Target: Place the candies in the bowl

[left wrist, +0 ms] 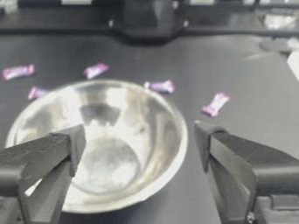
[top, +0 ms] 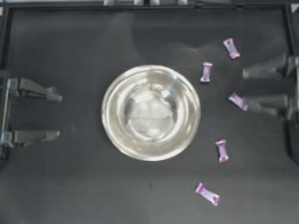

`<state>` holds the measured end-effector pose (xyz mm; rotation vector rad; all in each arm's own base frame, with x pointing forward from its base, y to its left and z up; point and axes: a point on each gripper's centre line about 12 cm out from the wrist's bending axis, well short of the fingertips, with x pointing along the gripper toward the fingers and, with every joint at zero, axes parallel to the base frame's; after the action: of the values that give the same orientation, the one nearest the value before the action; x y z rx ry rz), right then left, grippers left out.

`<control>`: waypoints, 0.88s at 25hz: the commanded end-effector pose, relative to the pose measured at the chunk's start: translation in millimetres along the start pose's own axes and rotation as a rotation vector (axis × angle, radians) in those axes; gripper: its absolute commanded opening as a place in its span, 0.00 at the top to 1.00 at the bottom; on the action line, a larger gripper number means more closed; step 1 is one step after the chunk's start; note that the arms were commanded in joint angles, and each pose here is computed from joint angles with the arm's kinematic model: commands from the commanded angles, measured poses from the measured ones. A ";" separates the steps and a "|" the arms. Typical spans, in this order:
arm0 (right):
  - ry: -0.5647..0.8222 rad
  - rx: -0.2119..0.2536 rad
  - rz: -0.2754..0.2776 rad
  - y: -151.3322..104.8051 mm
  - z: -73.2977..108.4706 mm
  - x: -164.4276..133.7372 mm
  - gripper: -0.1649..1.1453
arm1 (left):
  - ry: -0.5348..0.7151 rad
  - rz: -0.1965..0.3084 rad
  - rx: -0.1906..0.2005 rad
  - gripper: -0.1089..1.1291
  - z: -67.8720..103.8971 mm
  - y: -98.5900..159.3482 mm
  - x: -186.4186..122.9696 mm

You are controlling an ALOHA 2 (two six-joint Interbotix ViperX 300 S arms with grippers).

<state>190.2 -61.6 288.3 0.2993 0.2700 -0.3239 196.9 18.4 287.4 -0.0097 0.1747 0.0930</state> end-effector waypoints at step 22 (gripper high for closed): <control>0.536 0.213 -0.655 -132.9 14.6 73.6 0.14 | 0.058 0.078 -0.061 0.09 -1.4 15.7 1.5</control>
<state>210.9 -198.9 237.1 0.5316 0.8951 -0.8988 193.7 32.4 282.3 -0.0628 0.2352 0.1693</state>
